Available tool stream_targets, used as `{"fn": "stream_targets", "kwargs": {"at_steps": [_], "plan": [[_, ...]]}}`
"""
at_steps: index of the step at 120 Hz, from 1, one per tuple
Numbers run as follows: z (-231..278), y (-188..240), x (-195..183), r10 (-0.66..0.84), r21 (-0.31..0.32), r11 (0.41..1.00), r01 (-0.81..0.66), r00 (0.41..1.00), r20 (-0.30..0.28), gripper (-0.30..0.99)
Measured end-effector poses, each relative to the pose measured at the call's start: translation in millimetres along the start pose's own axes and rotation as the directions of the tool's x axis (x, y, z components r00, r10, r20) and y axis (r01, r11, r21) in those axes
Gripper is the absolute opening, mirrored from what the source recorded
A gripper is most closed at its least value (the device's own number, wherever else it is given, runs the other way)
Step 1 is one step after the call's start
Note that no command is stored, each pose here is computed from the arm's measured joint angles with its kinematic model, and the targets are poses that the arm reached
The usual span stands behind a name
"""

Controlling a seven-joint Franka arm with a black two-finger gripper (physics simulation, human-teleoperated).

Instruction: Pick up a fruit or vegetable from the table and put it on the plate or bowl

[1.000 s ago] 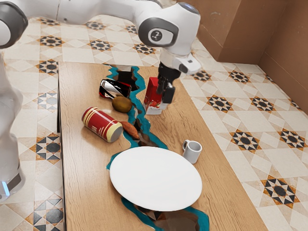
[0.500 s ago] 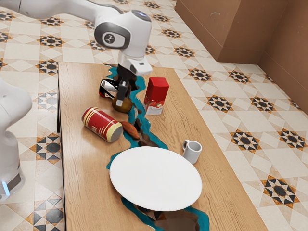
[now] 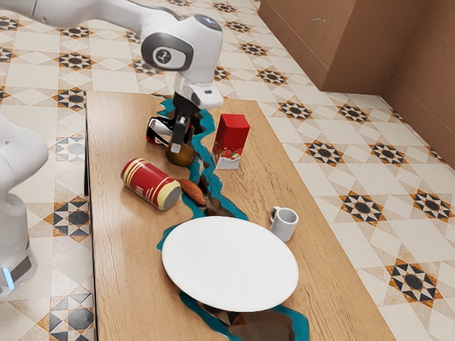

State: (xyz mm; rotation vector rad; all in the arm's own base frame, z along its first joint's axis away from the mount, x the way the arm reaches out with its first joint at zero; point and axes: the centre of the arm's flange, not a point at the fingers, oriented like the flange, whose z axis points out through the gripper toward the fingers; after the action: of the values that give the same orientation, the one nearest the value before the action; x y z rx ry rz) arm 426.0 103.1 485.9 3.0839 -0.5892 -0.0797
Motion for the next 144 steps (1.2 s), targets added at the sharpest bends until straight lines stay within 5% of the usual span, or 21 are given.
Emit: {"fn": "stream_targets", "kwargs": {"at_steps": [144], "plan": [[56.1, -6.0, 21.3, 0.046, -0.025, 0.999, -0.048, 0.997, -0.068, 0.69]]}}
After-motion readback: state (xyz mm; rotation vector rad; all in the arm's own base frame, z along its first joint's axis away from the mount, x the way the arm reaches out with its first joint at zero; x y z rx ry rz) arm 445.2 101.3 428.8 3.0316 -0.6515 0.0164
